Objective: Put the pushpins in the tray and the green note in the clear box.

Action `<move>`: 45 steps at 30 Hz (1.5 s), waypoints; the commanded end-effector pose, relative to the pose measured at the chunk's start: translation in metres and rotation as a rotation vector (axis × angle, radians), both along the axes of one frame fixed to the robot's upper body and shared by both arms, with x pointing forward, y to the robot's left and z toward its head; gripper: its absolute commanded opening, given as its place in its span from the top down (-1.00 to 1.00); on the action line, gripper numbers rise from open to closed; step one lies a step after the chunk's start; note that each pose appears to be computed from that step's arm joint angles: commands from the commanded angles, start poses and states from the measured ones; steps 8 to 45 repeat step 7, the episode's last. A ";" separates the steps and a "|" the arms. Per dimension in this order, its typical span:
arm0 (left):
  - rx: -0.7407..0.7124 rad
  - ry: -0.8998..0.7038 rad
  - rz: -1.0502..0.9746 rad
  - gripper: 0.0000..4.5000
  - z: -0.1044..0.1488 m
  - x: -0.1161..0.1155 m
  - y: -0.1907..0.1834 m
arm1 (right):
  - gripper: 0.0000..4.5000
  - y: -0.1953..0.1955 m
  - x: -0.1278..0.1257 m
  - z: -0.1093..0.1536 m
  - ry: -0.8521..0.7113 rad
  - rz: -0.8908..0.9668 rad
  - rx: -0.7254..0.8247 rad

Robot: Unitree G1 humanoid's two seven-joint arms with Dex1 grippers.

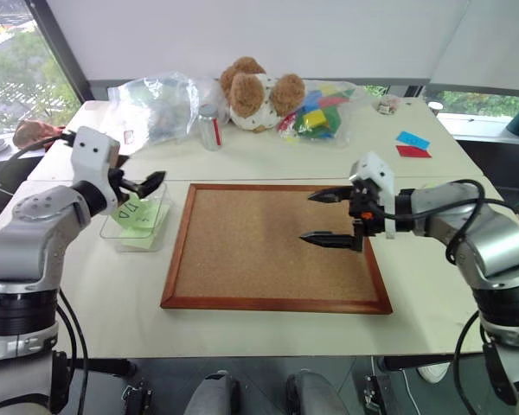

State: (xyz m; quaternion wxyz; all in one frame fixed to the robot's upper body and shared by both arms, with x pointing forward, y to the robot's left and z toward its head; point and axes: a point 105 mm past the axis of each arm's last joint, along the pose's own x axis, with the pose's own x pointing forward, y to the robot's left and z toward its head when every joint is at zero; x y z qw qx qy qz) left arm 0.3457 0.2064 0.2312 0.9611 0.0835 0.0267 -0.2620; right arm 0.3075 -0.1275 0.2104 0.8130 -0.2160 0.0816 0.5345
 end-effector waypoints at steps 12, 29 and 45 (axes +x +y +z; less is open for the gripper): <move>0.043 0.163 -0.432 -0.97 -0.035 -0.061 -0.052 | -1.00 -0.011 -0.010 0.004 -0.023 -0.036 -0.013; 0.043 0.163 -0.432 -0.97 -0.035 -0.061 -0.052 | -1.00 -0.011 -0.010 0.004 -0.023 -0.036 -0.013; 0.043 0.163 -0.432 -0.97 -0.035 -0.061 -0.052 | -1.00 -0.011 -0.010 0.004 -0.023 -0.036 -0.013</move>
